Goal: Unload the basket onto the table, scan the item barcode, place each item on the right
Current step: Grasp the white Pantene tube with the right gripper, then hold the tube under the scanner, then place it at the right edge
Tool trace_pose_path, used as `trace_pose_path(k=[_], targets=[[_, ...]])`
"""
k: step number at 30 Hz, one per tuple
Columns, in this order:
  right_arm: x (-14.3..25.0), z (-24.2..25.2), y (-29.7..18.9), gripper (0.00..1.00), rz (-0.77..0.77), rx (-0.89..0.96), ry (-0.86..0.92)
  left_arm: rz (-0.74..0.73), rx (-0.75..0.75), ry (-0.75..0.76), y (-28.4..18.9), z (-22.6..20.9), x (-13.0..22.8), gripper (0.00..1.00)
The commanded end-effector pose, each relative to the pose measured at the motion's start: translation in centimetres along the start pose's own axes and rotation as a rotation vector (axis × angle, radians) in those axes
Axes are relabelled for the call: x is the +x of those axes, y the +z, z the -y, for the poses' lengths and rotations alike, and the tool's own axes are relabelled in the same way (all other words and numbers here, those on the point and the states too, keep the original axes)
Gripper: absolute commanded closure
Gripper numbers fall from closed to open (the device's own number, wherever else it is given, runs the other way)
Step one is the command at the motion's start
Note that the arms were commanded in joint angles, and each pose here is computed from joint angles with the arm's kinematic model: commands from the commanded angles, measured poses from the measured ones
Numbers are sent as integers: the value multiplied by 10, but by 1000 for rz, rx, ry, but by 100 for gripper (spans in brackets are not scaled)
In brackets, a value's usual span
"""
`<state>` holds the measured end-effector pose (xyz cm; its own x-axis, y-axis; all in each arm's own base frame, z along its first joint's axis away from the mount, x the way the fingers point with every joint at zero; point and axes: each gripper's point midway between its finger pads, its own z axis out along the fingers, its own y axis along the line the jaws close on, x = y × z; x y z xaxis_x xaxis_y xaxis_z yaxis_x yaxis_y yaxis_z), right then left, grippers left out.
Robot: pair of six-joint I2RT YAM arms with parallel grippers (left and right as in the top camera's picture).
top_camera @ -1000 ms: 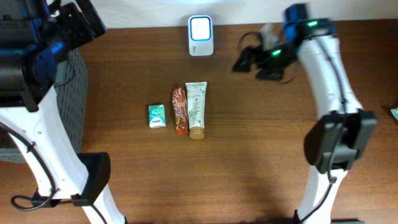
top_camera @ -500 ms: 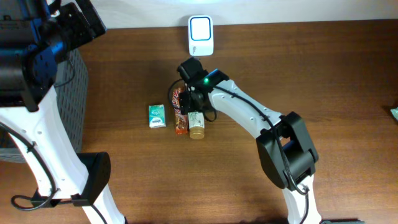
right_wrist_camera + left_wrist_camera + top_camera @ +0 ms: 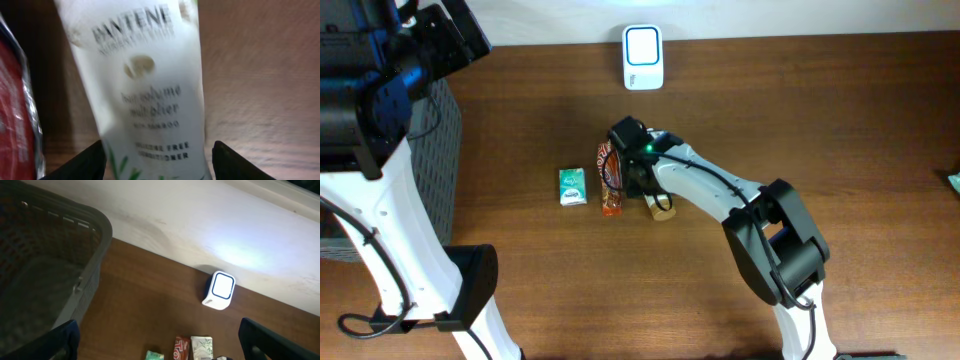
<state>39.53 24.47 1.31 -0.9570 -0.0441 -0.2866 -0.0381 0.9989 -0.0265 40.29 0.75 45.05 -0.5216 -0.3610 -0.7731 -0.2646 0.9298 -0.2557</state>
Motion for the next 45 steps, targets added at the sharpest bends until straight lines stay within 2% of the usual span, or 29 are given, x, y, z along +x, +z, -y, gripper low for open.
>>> trace_pose_path(k=[1,3,7,8,10,11,14,18,19,21,25,30,33,36,40,42,43,45], targets=[[-37,-3,-19,35,119,-9,-139,3,-1,15,-1,-1,-1,1],[-35,-3,-12,35,110,0,-239,3,-1,15,-1,-1,-1,1],[-10,-13,18,35,14,-52,-293,3,-1,15,-1,-1,0,1],[-8,-13,20,38,6,-54,-297,3,-1,15,-1,-1,0,1],[-10,-15,20,54,13,-56,-291,3,-1,15,-1,-1,0,1],[-13,-15,18,66,19,-59,-289,3,-1,15,-1,-1,-1,1],[-40,-20,-3,88,81,-78,-249,3,-1,15,-1,-1,-1,1],[-117,-25,-61,89,275,-131,-179,3,-1,15,-1,-1,-1,1],[-140,-23,-77,96,343,-142,-151,3,-1,15,-1,-1,0,1],[-187,-15,-102,96,507,-171,-89,3,-1,15,-1,-1,-1,1],[-255,9,-124,96,771,-221,19,3,-1,15,-1,-1,0,1],[-280,11,-80,96,857,-237,56,3,-1,15,-1,-1,0,1],[-284,22,-83,96,873,-219,74,3,-1,15,-1,-1,0,1],[-295,80,-119,96,895,-123,152,3,-1,15,-1,-1,0,1],[-276,232,-158,96,821,214,345,3,-1,15,-1,-1,0,1],[-233,330,-148,96,653,431,443,3,-1,15,-1,-1,0,1],[-190,393,-129,96,487,533,501,3,-1,15,-1,-1,-1,1],[-136,460,-107,96,319,605,623,3,-1,15,-1,-1,-1,1]])
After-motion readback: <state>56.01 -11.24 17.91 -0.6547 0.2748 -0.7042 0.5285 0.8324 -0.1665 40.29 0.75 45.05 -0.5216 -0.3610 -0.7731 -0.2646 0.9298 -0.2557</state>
